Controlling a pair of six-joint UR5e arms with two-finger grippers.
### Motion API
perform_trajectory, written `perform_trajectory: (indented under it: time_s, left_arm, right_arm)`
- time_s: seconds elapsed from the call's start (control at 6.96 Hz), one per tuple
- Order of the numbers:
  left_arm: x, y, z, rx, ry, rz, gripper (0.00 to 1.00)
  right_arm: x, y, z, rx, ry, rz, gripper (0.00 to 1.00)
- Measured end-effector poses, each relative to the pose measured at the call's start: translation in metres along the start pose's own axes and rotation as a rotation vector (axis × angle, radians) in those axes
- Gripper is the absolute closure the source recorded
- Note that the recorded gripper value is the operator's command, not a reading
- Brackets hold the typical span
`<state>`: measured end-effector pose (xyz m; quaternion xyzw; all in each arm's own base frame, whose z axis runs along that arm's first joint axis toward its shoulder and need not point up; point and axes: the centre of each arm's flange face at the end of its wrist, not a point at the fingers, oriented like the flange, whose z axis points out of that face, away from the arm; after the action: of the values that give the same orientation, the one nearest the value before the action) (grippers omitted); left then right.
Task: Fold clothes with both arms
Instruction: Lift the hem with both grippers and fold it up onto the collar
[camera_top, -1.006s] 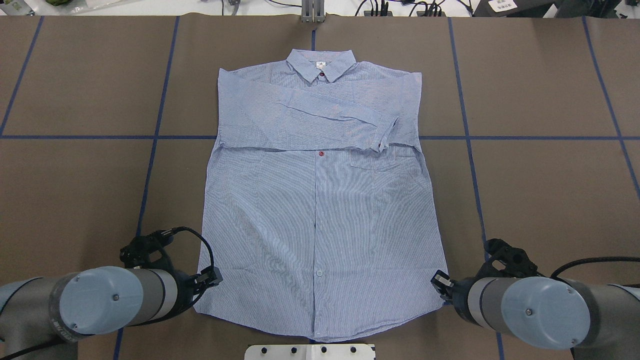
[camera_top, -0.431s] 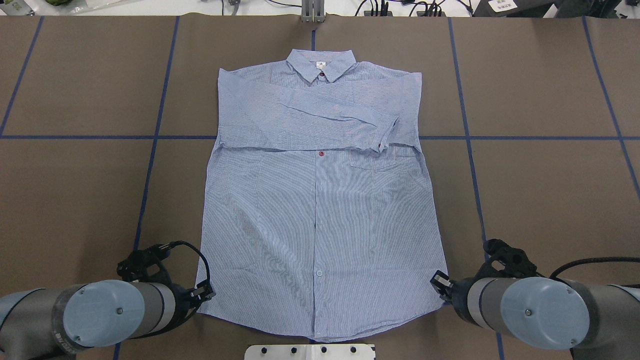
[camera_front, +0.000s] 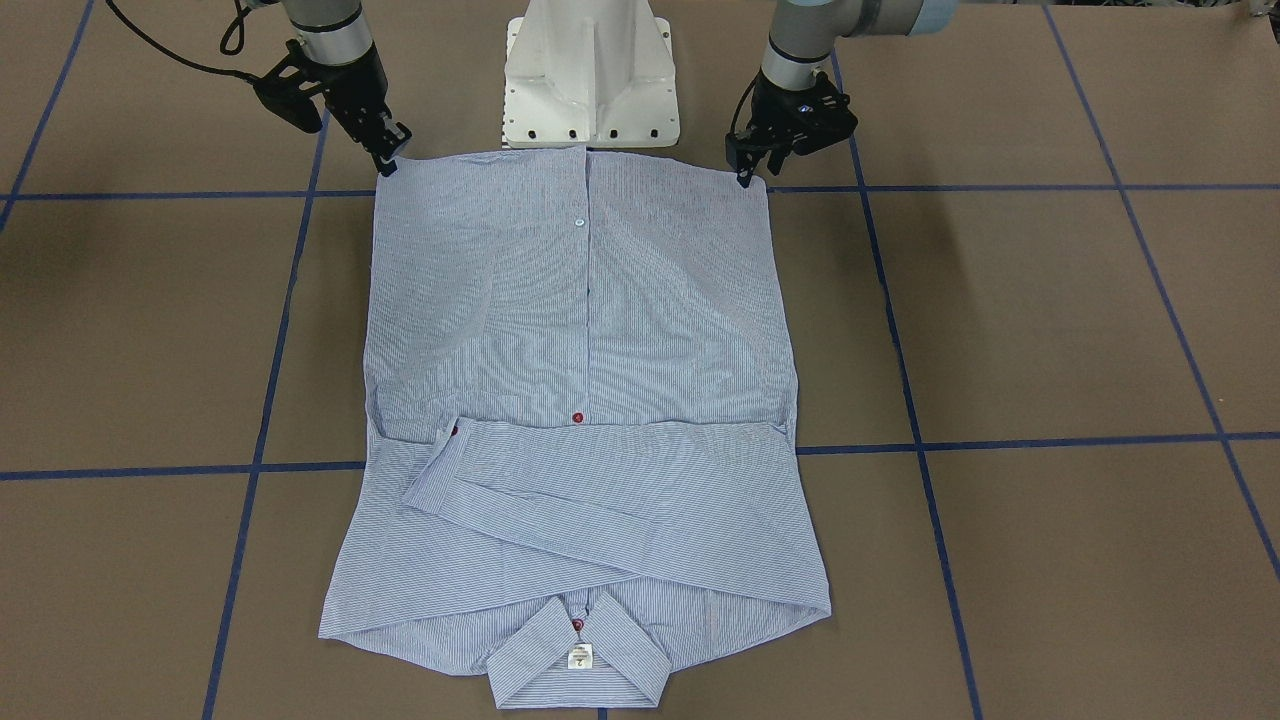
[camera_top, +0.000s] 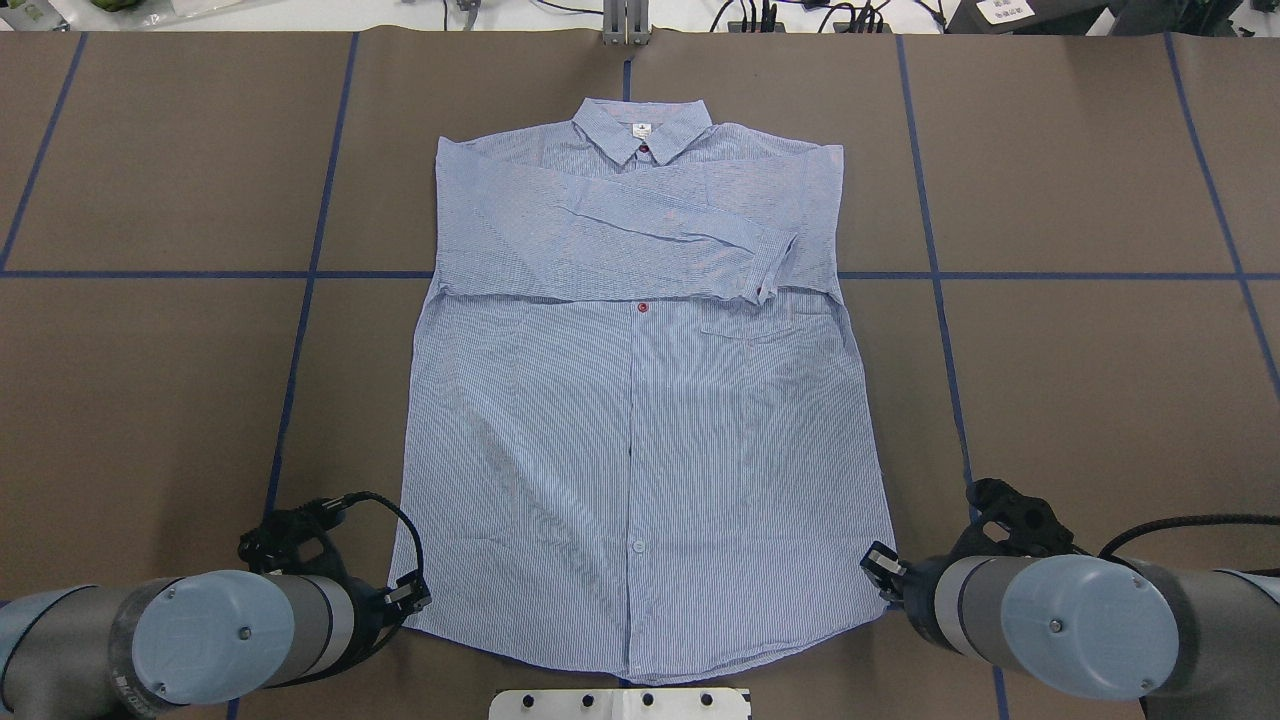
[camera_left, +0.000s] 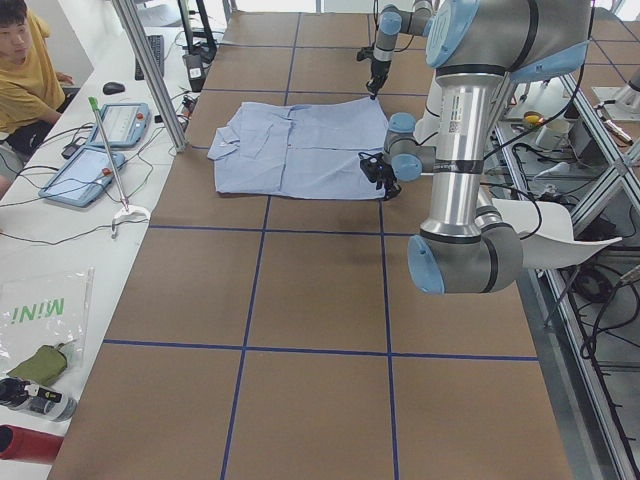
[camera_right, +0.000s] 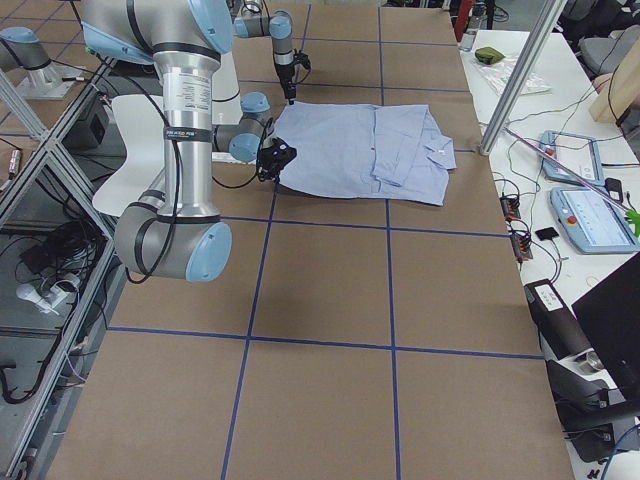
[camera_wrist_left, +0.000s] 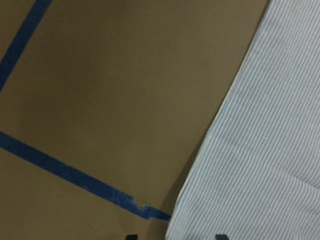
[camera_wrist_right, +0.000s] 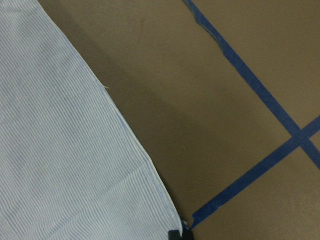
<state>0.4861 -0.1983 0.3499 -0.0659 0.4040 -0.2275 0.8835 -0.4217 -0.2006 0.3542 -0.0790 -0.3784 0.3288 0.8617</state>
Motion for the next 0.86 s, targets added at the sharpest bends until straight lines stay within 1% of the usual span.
perform_trajectory:
  time_s: [0.14,0.29,0.43,0.57,0.86]
  left_arm:
    - [-0.0011,-0.0001,0.0009,0.001,-0.003,0.000,0.65]
    - [-0.0025,-0.0007,0.0017,0.002,-0.006,-0.001,0.79]
    - [-0.0037,-0.0012,0.0023,0.003,-0.008,-0.002,0.97]
    - [-0.0039,-0.0013,0.0024,0.003,-0.009,-0.003,1.00]
    - [0.0003,0.0008,-0.0012,-0.003,0.003,-0.015,1.00]
  right_arm:
    - [0.0002,0.0002,0.0003,0.000,0.001,0.000,1.00]
    - [0.0002,0.0006,0.0004,-0.001,0.001,-0.001,1.00]
    - [0.0000,0.0008,0.0004,-0.002,0.001,-0.001,1.00]
    - [-0.0005,0.0009,0.0004,-0.002,0.000,0.000,1.00]
    - [-0.0013,0.0010,0.0001,-0.002,-0.002,0.002,1.00]
